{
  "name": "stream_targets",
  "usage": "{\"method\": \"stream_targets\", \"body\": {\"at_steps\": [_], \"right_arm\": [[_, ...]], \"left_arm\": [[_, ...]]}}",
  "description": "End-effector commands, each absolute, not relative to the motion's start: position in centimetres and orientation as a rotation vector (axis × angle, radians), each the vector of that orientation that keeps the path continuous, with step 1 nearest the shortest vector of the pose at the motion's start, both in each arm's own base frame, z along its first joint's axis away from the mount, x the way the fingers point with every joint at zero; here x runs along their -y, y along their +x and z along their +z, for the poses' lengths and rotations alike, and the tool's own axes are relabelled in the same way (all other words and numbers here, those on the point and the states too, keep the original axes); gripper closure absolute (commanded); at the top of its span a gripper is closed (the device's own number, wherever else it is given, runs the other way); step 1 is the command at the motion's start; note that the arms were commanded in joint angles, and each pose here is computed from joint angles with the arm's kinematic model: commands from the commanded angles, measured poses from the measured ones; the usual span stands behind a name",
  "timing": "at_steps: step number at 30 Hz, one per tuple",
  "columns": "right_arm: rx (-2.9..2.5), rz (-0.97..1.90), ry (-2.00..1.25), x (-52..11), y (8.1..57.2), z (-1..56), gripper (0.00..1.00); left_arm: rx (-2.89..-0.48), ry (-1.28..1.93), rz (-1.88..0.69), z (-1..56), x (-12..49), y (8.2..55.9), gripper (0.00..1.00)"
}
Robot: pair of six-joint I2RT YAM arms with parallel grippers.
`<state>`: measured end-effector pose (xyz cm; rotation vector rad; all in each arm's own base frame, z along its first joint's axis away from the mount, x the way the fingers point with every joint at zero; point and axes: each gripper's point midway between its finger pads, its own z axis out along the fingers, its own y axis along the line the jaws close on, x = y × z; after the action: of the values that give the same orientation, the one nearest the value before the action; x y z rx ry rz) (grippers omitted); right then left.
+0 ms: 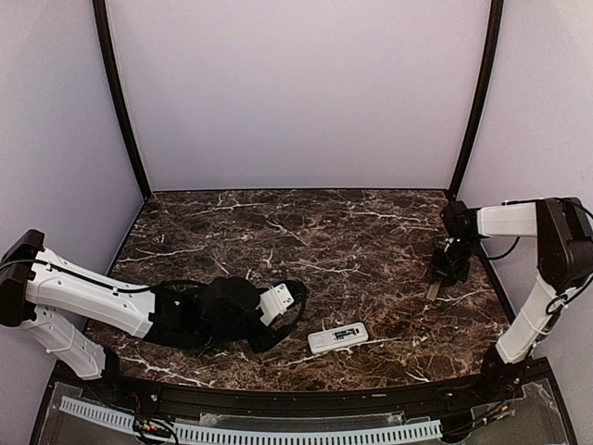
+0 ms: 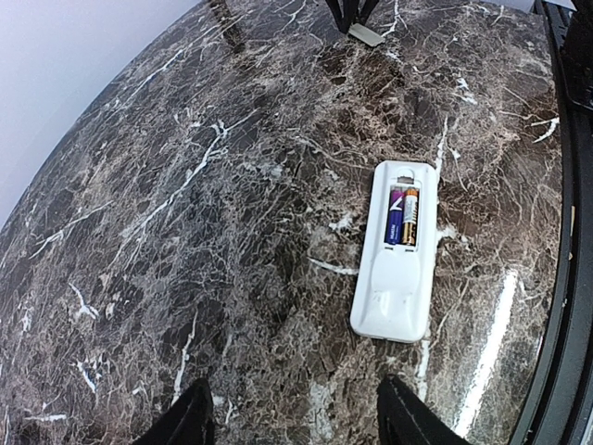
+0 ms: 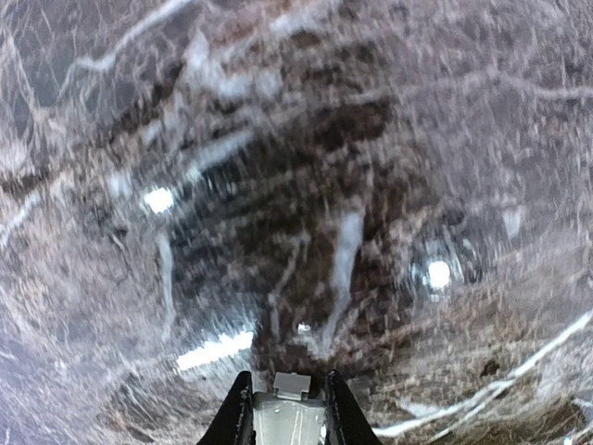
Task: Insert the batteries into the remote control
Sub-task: Pick up the battery cover at the center of the board.
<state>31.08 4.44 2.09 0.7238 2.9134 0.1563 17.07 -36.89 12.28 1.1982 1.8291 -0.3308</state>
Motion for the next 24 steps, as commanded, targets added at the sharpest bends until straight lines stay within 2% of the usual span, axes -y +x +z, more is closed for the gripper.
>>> {"method": "stream_targets", "body": {"at_steps": [1, 8, 13, 19, 24], "right_arm": [[-2.930, 0.163, 0.733, -4.8, 29.4, 2.8, 0.82], [-2.885, 0.230, 0.707, -5.8, 29.3, 4.4, 0.82], [-2.816, 0.324, 0.641, -8.4, 29.9, 7.8, 0.83], [-2.567, 0.554, 0.386, -15.9, 31.2, 17.8, 0.83], [-2.302, 0.798, 0.222, -22.0, 29.8, 26.7, 0.85]], "left_arm": [[-1.818, 1.196, -0.330, 12.8, 36.7, 17.2, 0.41], [-1.830, 1.205, -0.346, 12.7, 37.0, 17.0, 0.41], [-1.841, 1.181, -0.409, 13.7, 37.9, 16.8, 0.41], [-1.808, 1.095, -0.670, 18.9, 40.3, 16.1, 0.39], [-1.735, 1.009, -1.019, 25.0, 42.0, 15.9, 0.27]]}}
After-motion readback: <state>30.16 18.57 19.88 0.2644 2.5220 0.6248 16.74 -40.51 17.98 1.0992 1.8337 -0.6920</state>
